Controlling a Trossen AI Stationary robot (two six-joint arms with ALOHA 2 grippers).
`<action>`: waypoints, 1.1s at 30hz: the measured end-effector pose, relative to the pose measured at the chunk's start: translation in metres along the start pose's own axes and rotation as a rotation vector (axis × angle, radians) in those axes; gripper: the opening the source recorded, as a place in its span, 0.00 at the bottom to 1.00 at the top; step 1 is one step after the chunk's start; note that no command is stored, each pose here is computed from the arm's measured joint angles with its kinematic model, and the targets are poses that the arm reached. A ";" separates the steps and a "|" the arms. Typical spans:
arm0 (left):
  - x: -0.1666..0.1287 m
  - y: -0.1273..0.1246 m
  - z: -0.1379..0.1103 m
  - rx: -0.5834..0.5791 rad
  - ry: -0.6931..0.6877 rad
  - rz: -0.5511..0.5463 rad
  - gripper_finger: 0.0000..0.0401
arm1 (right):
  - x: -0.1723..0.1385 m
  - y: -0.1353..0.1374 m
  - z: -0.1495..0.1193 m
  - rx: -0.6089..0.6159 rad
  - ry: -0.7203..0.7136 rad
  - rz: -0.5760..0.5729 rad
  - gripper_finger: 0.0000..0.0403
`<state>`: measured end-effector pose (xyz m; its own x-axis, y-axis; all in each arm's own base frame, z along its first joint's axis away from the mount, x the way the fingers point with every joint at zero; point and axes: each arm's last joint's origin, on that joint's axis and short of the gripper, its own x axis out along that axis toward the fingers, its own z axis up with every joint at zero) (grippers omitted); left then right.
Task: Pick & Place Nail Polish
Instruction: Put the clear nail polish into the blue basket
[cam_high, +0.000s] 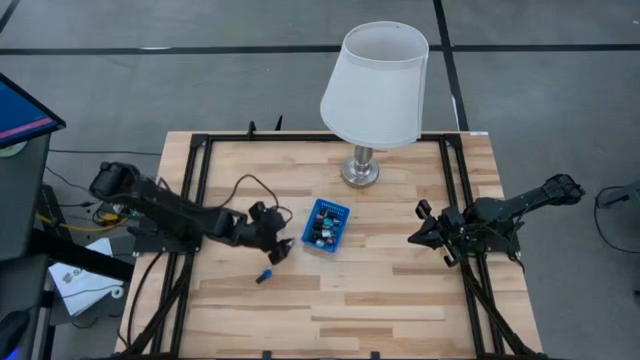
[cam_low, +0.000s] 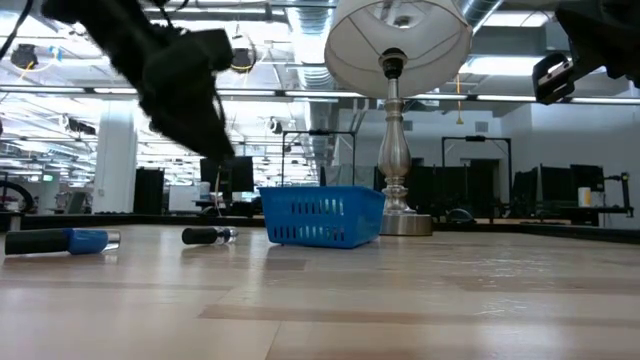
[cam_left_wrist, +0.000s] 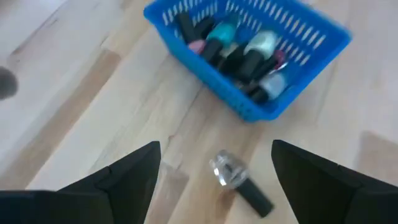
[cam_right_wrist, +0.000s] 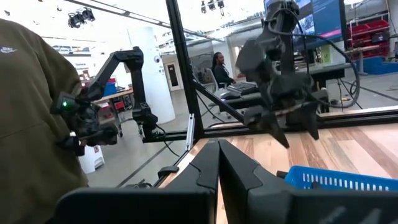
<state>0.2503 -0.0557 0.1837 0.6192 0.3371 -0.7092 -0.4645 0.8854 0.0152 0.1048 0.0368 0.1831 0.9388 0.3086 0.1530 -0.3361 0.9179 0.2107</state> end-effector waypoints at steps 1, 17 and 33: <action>0.003 -0.002 -0.004 0.002 0.004 0.014 0.75 | 0.000 0.000 0.000 0.000 0.000 0.000 0.00; 0.064 -0.018 -0.050 0.022 0.135 0.104 0.73 | 0.000 0.000 -0.001 0.000 0.011 -0.002 0.00; 0.060 -0.017 -0.047 0.016 0.153 0.077 0.26 | 0.000 0.000 -0.001 0.000 0.014 -0.003 0.00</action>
<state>0.2653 -0.0652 0.1074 0.4779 0.3527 -0.8045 -0.4960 0.8642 0.0842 0.1050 0.0369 0.1817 0.9408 0.3092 0.1388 -0.3331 0.9190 0.2108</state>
